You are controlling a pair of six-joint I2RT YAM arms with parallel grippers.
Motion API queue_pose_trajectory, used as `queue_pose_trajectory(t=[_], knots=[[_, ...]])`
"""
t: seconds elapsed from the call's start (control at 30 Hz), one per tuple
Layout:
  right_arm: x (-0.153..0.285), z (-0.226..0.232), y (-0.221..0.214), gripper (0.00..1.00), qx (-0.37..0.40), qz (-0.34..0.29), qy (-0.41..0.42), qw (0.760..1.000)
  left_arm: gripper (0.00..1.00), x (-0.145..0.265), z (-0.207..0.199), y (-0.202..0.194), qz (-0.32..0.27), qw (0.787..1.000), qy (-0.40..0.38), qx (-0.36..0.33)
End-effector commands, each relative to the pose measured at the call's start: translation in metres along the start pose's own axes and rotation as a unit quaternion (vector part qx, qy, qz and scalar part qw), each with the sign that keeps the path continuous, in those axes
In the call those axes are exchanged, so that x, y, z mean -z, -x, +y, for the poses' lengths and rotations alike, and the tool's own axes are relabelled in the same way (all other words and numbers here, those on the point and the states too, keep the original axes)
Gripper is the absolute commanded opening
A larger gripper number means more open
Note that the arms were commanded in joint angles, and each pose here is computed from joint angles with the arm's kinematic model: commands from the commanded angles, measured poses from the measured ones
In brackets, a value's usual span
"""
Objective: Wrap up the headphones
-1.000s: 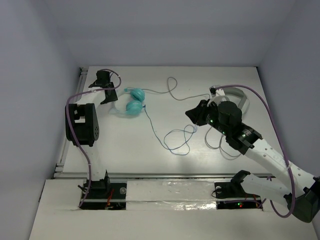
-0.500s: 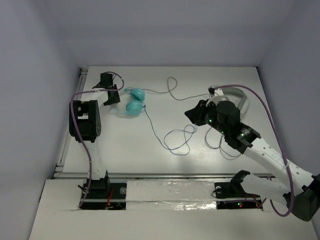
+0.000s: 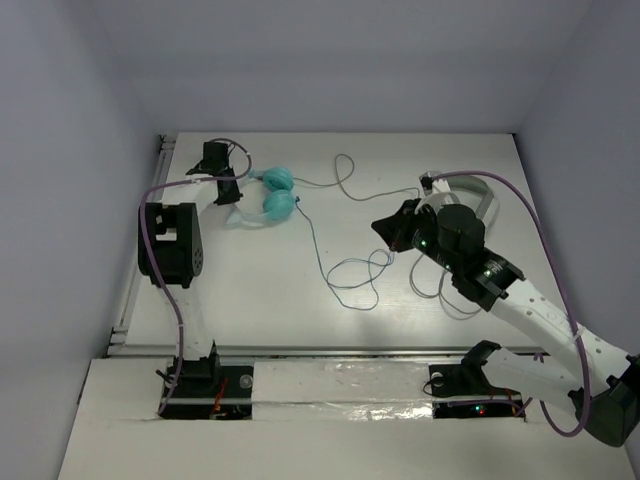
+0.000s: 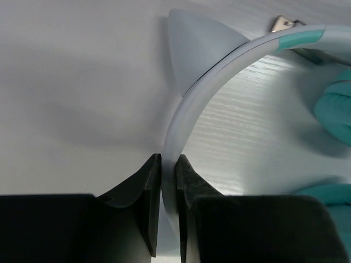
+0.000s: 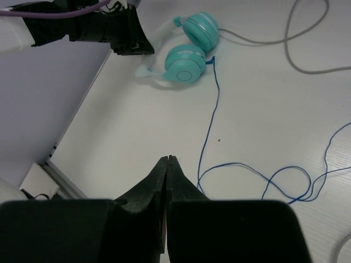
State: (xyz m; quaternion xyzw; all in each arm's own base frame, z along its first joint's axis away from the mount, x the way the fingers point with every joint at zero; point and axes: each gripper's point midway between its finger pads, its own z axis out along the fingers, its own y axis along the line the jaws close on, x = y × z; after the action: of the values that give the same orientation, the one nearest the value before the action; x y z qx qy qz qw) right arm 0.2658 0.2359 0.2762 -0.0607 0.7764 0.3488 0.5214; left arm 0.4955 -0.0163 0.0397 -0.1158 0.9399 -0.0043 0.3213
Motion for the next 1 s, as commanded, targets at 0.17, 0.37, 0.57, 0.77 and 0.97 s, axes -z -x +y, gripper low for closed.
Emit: queue_pose_trajectory(t=[0.17, 0.37, 0.57, 0.77, 0.97], knots=[[0.004, 0.031, 0.013, 0.00, 0.014, -0.019, 0.076, 0.997, 0.00, 0.188, -0.062, 0.109, -0.155, 0.970, -0.181, 0.040], [0.006, 0.033, 0.026, 0.00, 0.020, -0.038, 0.073, 0.996, 0.00, 0.245, -0.070, 0.094, -0.178, 0.954, -0.236, 0.054], [-0.008, 0.051, 0.024, 0.00, 0.020, -0.022, 0.118, 0.993, 0.00, 0.285, -0.076, 0.085, -0.189, 0.941, -0.275, 0.046], [-0.043, 0.040, 0.009, 0.12, 0.039, -0.003, 0.103, 0.994, 0.00, 0.324, -0.084, 0.087, -0.208, 0.925, -0.315, 0.037], [-0.065, 0.026, -0.014, 0.42, 0.039, -0.002, 0.114, 0.993, 0.00, 0.366, -0.092, 0.095, -0.242, 0.901, -0.357, 0.042]])
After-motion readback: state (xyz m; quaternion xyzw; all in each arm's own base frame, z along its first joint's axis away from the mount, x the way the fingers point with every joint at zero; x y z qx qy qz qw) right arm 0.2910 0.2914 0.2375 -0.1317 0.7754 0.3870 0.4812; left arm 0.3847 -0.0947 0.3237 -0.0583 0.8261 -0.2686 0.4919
